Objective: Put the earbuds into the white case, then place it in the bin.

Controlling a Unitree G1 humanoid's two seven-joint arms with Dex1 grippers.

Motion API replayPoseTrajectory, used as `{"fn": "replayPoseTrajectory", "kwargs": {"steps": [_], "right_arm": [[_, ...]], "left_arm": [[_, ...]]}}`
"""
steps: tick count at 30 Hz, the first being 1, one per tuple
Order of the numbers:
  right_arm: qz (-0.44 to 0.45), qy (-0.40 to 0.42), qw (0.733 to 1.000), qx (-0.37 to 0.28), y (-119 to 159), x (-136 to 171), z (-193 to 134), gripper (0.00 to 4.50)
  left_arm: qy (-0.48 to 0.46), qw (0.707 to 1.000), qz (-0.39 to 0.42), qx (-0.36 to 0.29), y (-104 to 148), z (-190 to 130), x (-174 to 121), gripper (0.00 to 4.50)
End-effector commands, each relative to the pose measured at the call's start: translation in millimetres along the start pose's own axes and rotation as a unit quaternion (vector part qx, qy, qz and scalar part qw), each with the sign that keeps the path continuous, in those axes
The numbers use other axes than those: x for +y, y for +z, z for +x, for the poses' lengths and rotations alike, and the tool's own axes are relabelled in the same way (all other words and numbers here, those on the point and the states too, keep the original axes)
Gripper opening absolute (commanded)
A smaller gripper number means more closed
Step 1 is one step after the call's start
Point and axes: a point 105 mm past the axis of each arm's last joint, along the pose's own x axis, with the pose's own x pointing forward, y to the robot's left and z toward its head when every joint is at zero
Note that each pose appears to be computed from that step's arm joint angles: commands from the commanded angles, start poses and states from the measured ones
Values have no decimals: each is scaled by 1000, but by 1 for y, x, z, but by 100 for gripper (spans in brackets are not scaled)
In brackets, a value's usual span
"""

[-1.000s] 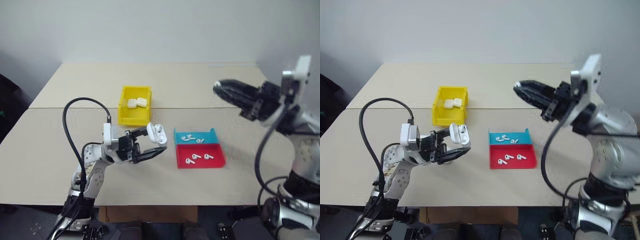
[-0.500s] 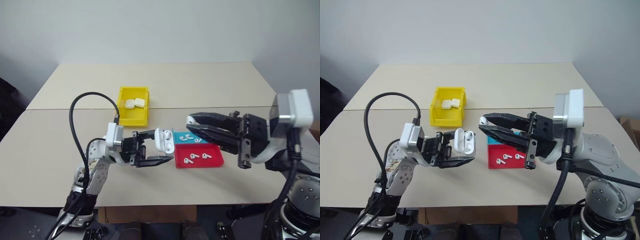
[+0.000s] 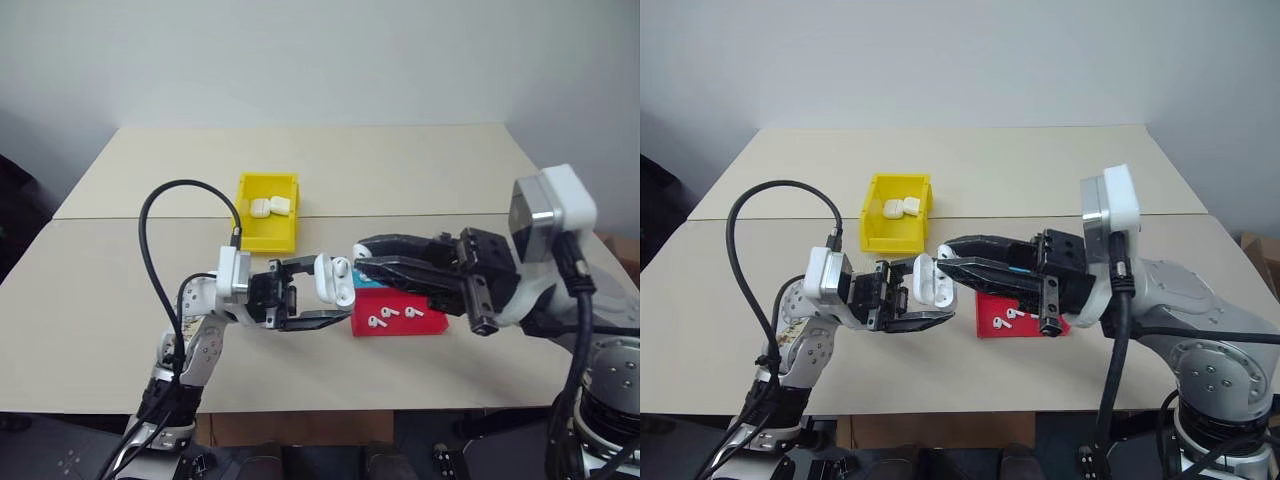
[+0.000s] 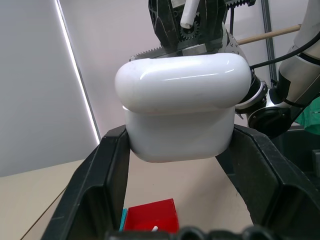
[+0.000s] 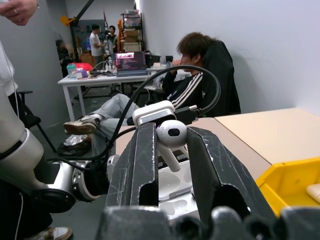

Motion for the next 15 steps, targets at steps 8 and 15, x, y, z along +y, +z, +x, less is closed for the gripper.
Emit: {"fn": "replayPoseTrajectory", "kwargs": {"steps": [8, 15], "right_arm": [[31, -4, 999, 15, -11, 1, 3, 89], [49, -2, 999, 24, -15, 3, 3, 89]], "left_arm": [[-11, 1000, 16, -7, 3, 3, 2, 274], [-13, 1000, 18, -8, 2, 1, 4, 274]]}}
